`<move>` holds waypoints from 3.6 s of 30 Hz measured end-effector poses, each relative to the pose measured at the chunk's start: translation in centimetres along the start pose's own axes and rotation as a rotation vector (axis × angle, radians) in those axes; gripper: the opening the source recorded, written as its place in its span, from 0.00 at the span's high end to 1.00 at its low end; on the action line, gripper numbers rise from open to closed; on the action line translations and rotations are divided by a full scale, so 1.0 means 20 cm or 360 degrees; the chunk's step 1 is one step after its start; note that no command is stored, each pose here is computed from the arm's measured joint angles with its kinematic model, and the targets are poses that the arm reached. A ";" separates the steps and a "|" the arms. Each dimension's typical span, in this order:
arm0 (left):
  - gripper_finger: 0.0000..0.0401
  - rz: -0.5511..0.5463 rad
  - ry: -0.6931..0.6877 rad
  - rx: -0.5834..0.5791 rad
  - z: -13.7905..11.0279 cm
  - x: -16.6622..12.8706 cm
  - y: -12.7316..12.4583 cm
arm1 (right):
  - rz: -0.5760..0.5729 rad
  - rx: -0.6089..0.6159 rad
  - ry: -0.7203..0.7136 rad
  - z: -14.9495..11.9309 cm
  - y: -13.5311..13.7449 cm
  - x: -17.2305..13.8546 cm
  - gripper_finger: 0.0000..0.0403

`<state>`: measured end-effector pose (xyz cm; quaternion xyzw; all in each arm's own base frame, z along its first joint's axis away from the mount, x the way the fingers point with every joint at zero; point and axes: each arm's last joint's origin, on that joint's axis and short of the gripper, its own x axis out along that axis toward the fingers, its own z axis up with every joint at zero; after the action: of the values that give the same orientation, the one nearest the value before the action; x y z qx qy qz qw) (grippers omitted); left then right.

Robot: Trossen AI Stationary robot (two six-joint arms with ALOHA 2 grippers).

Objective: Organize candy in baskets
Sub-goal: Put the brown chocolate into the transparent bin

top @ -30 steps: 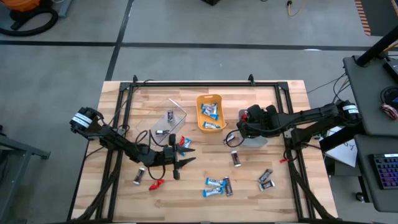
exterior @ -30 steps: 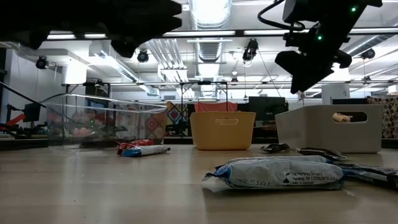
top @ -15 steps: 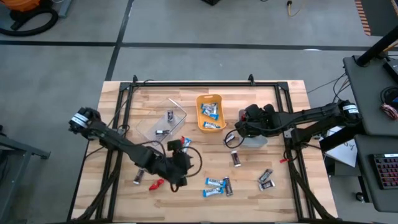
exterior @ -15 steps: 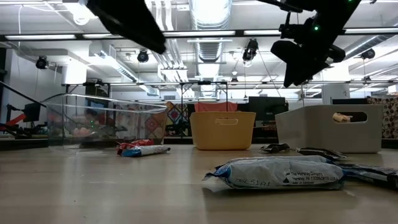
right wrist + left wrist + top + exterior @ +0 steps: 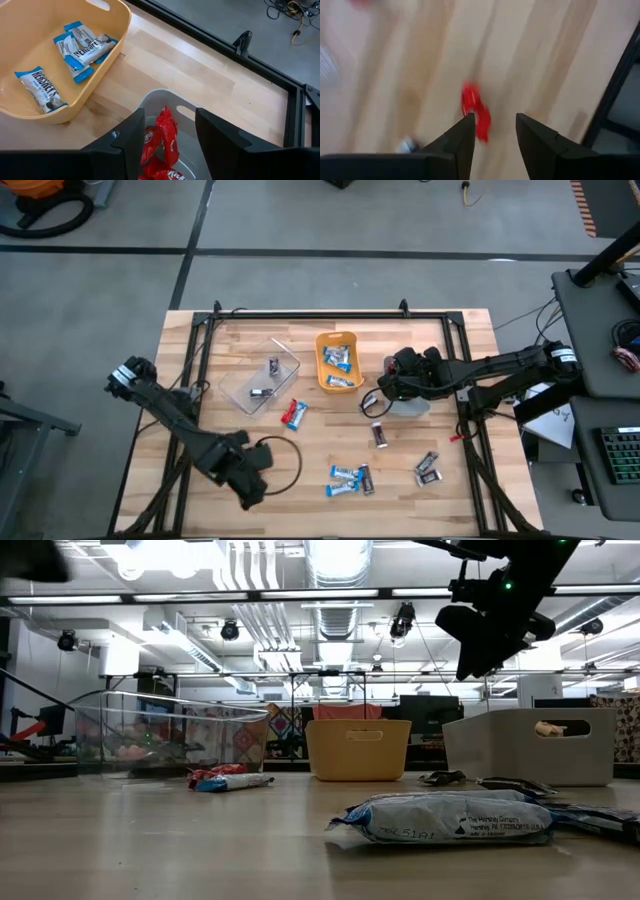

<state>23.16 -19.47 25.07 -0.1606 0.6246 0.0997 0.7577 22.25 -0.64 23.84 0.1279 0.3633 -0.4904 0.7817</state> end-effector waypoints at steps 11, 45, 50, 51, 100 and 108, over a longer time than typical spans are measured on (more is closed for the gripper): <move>0.71 0.0200 0.0322 -0.0445 -0.25 0.18 0.12 | 0.0027 0.0032 -0.0021 0.01 0.01 0.00 0.61; 0.52 0.0338 0.0154 -0.0847 -0.36 0.46 0.35 | 0.0047 0.0027 -0.0029 0.01 0.02 0.00 0.62; 0.57 0.0333 0.0153 -0.0844 -0.36 0.46 0.35 | 0.0048 0.0028 -0.0029 0.01 0.02 0.00 0.61; 0.59 0.0329 0.0153 -0.0845 -0.36 0.46 0.35 | 0.0049 0.0028 -0.0030 0.01 0.02 0.00 0.61; 0.98 0.0735 -0.0684 -0.0055 0.33 -0.27 0.65 | 0.0105 -0.0044 -0.0007 -0.01 0.04 -0.02 0.64; 0.98 0.0600 -0.0453 -0.0104 0.43 -0.14 0.97 | 0.0130 -0.0043 -0.0020 -0.01 0.05 -0.03 0.66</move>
<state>23.73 1.85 26.94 -0.0498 0.5268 0.2813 0.8005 22.83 0.33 23.93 0.1289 0.3596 -0.4538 0.8051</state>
